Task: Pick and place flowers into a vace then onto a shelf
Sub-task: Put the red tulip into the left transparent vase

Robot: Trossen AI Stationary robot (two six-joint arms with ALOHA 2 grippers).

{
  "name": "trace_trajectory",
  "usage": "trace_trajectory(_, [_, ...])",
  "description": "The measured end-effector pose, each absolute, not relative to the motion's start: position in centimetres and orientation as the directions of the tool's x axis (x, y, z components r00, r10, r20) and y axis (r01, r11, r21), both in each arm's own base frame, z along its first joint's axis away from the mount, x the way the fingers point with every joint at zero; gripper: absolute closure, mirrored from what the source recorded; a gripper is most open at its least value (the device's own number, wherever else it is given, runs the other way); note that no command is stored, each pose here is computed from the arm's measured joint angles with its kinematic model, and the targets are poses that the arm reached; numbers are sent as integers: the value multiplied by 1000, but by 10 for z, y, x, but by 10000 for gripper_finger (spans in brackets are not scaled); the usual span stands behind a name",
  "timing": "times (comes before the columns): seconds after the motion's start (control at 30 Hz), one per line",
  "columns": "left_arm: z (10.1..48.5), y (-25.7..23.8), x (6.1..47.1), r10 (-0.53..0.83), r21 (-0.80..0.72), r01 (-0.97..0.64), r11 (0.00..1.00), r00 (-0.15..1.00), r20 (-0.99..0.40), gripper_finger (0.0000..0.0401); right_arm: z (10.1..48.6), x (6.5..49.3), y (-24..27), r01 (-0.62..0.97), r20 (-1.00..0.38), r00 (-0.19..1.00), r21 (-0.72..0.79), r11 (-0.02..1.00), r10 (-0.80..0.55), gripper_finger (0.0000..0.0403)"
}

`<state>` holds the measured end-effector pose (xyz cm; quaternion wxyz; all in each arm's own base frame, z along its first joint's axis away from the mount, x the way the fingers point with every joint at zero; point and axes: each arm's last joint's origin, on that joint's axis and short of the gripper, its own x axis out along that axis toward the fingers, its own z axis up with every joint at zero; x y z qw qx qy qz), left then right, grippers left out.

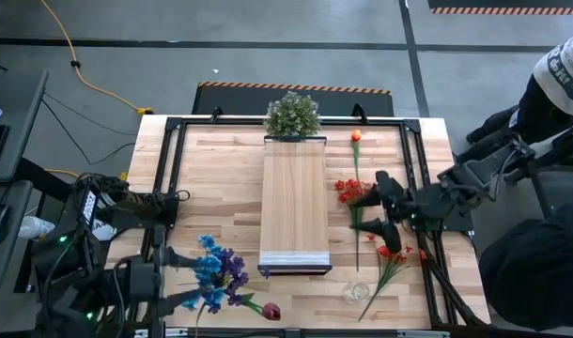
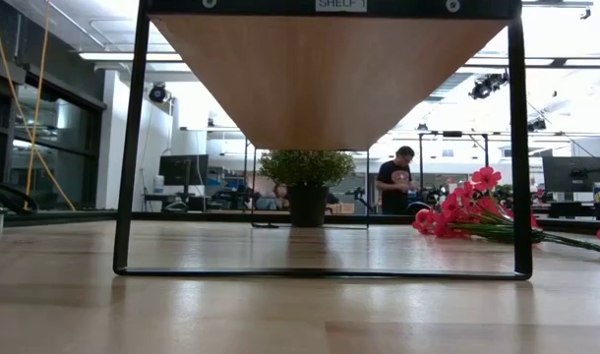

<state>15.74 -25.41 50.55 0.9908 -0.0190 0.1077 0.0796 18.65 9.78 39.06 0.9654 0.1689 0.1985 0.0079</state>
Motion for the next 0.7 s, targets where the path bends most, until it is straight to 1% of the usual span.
trace_trajectory(0.3, [492, -236, 148, 219, -81, -252, 964, 931, -291, 185, 384, 201, 129, -9, -346, 929, 330, 944, 129, 141])
trace_trajectory(0.37, [490, -234, 147, 227, -119, -273, 955, 926, -303, 185, 381, 205, 136, -18, -344, 928, 332, 943, 139, 141])
trace_trajectory(0.7, [490, -233, 147, 218, -156, -276, 949, 925, -311, 185, 356, 241, 177, -91, -313, 925, 374, 923, 218, 141])
